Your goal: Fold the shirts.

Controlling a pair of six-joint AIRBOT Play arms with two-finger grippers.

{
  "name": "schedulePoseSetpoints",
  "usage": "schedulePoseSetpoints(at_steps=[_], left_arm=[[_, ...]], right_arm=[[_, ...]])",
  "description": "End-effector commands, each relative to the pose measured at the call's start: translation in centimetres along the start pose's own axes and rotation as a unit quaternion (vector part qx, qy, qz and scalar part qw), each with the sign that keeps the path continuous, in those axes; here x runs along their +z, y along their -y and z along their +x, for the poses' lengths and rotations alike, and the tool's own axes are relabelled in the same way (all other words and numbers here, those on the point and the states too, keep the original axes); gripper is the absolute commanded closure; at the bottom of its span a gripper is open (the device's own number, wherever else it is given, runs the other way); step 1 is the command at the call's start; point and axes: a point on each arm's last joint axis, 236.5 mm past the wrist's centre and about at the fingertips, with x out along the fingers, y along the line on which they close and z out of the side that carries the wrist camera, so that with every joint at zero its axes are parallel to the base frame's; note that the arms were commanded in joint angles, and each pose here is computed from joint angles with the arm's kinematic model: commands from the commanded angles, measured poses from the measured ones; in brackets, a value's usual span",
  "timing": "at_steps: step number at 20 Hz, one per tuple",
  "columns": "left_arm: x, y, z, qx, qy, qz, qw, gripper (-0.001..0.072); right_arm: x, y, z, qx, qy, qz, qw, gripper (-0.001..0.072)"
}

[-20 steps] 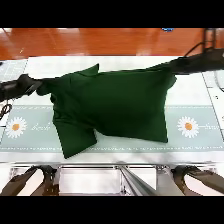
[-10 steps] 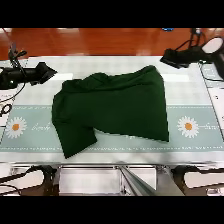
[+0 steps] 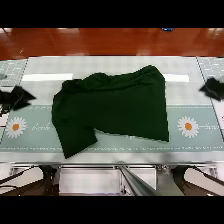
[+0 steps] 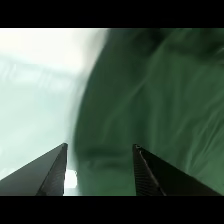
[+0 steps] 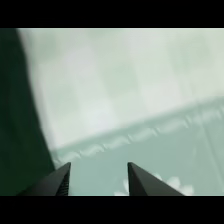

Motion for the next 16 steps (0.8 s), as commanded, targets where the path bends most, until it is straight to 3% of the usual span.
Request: schedulePoseSetpoints(at_steps=[1,5,12,16], left_arm=[[-4.6,-1.8,1.7,-0.051,-0.008,-0.072,0.996,0.02],[-7.0,-1.4,5.7,-0.086,-0.022,-0.117,0.989,0.02],[-7.5,-1.0,9.1,-0.058,-0.033,-0.089,0.994,0.0201],[-7.9,0.0,10.8,-0.075,-0.051,-0.106,0.99,0.0202]], right_arm=[[-7.7,2.5,1.2,0.023,0.013,0.071,0.997,0.0297],[-11.8,-2.2,2.3,0.135,0.001,0.101,0.986,0.0298],[-12.4,-2.2,2.5,0.134,-0.007,0.093,0.987,0.0305],[-12.4,-2.2,2.5,0.134,-0.008,0.093,0.987,0.0305]])
